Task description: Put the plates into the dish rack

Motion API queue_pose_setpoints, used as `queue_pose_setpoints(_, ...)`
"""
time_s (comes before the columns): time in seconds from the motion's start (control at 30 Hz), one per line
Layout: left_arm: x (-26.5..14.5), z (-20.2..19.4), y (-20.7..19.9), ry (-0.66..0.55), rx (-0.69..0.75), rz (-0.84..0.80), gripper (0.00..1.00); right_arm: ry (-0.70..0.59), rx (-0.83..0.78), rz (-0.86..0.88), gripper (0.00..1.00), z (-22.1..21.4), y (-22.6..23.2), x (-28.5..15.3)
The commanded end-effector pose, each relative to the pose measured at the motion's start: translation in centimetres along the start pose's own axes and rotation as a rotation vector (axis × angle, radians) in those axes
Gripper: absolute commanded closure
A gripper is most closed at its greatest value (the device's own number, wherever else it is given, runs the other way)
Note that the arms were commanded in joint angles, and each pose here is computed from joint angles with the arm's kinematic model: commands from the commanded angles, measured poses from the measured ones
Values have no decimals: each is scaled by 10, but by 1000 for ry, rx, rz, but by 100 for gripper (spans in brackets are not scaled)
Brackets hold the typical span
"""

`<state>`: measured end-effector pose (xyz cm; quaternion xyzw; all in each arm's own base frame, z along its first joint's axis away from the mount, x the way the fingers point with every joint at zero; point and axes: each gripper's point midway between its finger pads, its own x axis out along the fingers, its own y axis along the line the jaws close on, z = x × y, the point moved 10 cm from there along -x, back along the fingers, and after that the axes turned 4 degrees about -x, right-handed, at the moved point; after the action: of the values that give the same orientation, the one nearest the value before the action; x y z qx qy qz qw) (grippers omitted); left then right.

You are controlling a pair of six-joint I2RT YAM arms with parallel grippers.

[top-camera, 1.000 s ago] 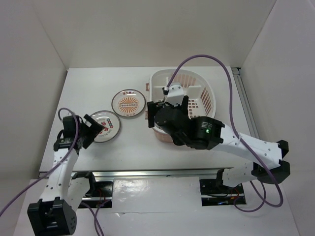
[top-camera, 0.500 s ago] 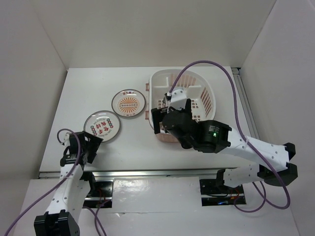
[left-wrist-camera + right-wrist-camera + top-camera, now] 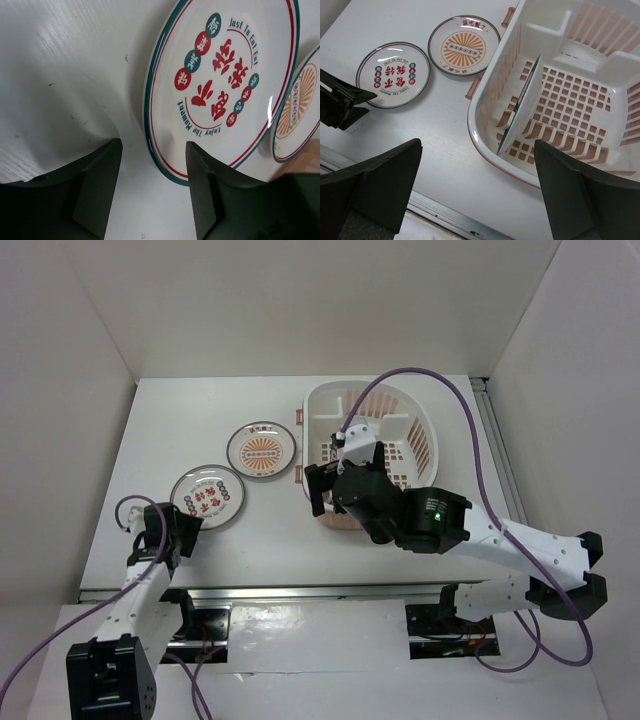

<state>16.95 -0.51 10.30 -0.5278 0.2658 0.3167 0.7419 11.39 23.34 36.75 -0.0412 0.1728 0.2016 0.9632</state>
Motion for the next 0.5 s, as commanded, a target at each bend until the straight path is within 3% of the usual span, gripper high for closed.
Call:
queue_pose_setpoints(0.0, 8, 0, 7, -31, -20, 30, 34, -33, 13, 23, 0, 5, 6, 1)
queue_pose_setpoints(0.13, 11, 0, 9, -38, -29, 37, 35, -33, 13, 23, 0, 5, 6, 1)
queue_pose_setpoints(0.23, 12, 0, 9, -39, -29, 36, 44, -30, 13, 32, 0, 5, 7, 1)
queue_pose_setpoints(0.37, 16, -1, 13, -30, -42, 79, 47, -37, 21, 35, 0, 4, 4, -1)
queue_pose_setpoints(0.47, 17, 1, 11, -26, -61, 83, 71, -50, 35, 58, 0, 4, 6, -3)
